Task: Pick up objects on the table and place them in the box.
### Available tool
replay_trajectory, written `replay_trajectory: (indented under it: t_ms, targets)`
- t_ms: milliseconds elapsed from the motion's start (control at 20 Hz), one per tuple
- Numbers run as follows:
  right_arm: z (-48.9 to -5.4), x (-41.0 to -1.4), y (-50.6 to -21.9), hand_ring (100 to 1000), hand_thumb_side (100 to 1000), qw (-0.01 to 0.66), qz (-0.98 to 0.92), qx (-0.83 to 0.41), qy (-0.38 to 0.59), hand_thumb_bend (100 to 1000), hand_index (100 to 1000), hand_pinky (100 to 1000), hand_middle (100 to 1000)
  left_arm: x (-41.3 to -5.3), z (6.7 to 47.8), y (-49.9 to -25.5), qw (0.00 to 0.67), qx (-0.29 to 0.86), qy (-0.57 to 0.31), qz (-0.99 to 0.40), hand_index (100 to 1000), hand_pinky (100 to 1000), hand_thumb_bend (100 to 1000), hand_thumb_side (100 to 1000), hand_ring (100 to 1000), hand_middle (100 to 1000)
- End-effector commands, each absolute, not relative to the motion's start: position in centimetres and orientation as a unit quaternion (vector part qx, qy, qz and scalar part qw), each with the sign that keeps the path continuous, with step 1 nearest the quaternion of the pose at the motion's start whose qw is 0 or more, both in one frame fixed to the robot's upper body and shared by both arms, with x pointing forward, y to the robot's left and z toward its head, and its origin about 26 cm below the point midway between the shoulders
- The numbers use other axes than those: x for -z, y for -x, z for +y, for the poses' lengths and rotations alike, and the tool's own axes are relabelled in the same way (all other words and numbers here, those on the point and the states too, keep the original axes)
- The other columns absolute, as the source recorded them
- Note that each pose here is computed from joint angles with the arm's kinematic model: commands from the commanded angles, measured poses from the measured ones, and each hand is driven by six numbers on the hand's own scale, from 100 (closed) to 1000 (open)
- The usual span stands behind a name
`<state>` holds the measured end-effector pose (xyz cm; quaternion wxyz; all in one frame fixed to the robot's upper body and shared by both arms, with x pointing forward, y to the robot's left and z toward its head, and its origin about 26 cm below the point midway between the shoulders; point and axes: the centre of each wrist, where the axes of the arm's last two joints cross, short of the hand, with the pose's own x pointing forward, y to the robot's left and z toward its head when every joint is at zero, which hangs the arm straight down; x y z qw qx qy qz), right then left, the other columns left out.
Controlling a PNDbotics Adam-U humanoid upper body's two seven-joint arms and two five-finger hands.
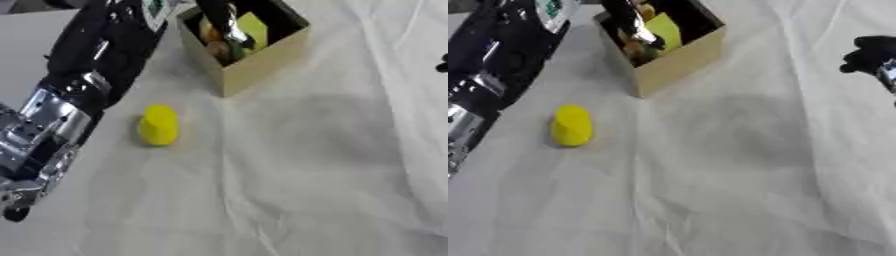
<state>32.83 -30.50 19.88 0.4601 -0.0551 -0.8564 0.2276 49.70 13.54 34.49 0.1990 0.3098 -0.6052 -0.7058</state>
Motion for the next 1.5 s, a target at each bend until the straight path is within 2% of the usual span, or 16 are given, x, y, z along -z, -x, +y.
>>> replay_trajectory:
  t_ms: [50,300,550,1000,1150,1500]
  targets:
    - [-30.6,-20.6,-32.6,711,756,0.45,-0.861,-0.231,0.058,100,798,901,660,-35.7,14.4,-49.6,0.186,0.69,-0.326,-0.619,904,840,503,410,808,797]
    - [-31.2,-20.1,-32.5,711,756,0.459,-0.857,-0.224,0.067,100,798,901,659,-36.5,17.1,-48.8,0.143,0.695,-0.334,-0.62,891,831,494,401,787,770]
    - [-31.4,-19.9,-32.3,711,752,0.462,-0.856,-0.221,0.072,100,797,900,659,-35.0,19.7,-47.6,0.101,0.725,-0.324,-0.599,862,820,484,415,772,752]
    - [-31.6,-19.6,-32.2,711,752,0.466,-0.855,-0.214,0.076,100,797,900,659,-31.3,23.5,-44.6,0.108,0.748,-0.296,-0.584,855,806,497,459,755,733]
    - [-31.6,-19.6,-32.2,711,753,0.466,-0.855,-0.215,0.076,100,797,900,660,-30.1,24.1,-43.4,0.128,0.762,-0.284,-0.568,870,811,527,468,765,745]
    - [-31.5,-19.7,-32.3,711,750,0.465,-0.856,-0.215,0.074,100,797,900,661,-29.1,23.4,-40.6,0.169,0.788,-0.243,-0.541,891,821,533,488,778,765]
